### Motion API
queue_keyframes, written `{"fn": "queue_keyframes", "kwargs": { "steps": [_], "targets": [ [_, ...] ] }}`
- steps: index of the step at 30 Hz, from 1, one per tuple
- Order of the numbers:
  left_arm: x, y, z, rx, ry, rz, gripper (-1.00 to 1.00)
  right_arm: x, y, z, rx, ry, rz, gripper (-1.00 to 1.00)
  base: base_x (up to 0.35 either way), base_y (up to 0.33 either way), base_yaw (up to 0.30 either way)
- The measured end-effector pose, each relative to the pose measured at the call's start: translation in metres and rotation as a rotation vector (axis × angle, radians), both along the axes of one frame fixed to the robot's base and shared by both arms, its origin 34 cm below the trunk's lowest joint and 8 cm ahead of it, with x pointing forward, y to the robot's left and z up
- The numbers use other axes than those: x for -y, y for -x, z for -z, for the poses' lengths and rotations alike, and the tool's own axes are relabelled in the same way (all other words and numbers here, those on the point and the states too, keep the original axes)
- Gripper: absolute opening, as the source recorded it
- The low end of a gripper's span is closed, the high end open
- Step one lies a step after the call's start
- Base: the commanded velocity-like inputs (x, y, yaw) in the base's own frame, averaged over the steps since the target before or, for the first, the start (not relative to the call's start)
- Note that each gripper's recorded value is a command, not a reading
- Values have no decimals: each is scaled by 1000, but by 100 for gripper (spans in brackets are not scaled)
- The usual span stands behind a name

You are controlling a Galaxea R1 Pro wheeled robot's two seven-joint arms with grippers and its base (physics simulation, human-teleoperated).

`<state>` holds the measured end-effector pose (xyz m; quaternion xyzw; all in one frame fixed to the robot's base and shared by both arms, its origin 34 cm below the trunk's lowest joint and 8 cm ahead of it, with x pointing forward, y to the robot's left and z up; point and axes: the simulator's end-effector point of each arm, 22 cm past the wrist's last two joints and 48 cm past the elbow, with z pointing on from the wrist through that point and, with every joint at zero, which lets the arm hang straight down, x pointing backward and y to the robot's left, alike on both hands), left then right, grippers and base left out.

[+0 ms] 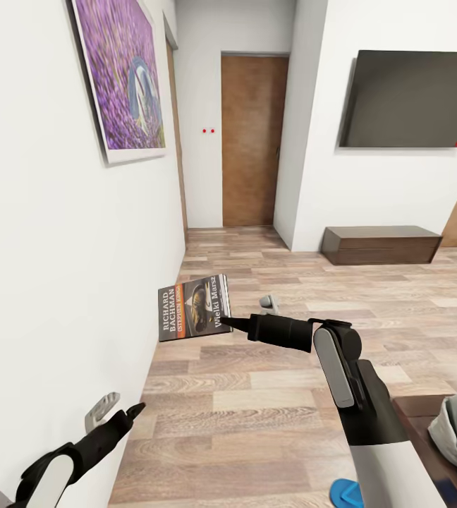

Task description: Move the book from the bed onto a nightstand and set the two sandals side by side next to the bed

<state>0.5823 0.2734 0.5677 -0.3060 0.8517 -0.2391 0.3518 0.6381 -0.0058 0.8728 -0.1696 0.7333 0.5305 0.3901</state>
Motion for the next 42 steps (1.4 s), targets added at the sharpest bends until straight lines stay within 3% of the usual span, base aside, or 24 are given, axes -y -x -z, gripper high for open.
{"fn": "queue_keyframes", "kwargs": {
  "steps": [5, 14, 19, 29, 42],
  "targets": [
    [7, -2, -1, 4, 2, 14, 100, 0, 0, 0, 1, 0, 0, -100, 53, 42, 0],
    [75, -12, 14, -36, -3, 162, 100, 0, 0, -1, 3, 0, 0, -100, 15, 12, 0],
    [96, -15, 32, -86, -1, 202, 100, 1, 0, -1, 4, 0, 0, -100, 3, 3, 0],
    [107, -17, 41, -113, 1, 222, 100, 1, 1, -2, 6, 0, 0, -100, 19, 12, 0],
    [110, -18, 40, -112, 4, 226, 100, 1, 1, -1, 8, 3, 2, -100, 193, 141, 0]
  ]
}}
